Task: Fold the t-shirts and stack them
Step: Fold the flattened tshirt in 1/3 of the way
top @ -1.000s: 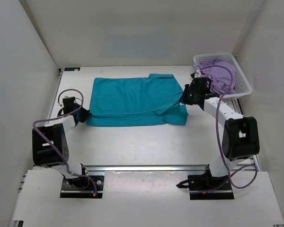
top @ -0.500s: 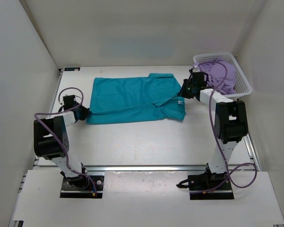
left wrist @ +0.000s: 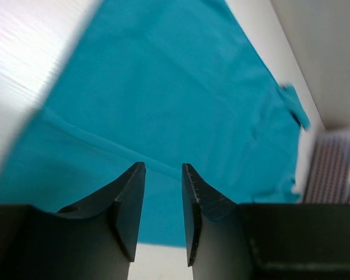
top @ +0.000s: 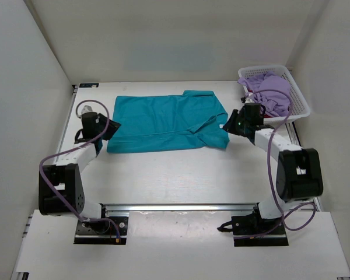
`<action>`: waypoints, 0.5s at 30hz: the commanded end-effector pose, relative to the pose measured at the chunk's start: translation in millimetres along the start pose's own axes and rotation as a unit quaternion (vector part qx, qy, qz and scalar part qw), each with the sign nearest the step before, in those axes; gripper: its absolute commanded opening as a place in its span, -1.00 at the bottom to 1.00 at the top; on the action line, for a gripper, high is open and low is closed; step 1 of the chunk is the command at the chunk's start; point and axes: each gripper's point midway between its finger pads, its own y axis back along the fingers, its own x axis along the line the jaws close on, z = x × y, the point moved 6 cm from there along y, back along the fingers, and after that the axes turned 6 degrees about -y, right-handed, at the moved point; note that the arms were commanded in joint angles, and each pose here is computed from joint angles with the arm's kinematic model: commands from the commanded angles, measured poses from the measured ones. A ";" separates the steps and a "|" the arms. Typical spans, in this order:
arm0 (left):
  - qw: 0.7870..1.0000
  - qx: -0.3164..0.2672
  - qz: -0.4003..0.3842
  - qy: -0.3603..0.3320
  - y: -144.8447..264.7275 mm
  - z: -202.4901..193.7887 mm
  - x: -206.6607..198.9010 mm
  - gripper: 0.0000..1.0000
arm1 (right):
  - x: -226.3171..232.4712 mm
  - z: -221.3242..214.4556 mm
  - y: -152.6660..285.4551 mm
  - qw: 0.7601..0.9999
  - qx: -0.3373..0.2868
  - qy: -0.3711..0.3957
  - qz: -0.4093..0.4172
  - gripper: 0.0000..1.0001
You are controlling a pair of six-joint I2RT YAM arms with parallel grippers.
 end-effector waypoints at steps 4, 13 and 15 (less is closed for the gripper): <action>0.996 0.069 -0.062 -0.013 6.9 -69.2 -19.0 -0.34 | -12.4 -36.1 34.6 0.999 -0.042 -0.028 0.014 -0.86; 0.992 0.105 -0.072 0.010 -18.2 -92.1 -23.1 -0.44 | -25.5 -62.8 29.9 0.997 -0.005 -0.048 0.065 -0.43; 0.993 0.102 -0.066 0.012 -20.2 -91.6 -20.2 -0.45 | -28.1 -65.7 25.0 0.996 0.001 -0.062 0.069 -0.41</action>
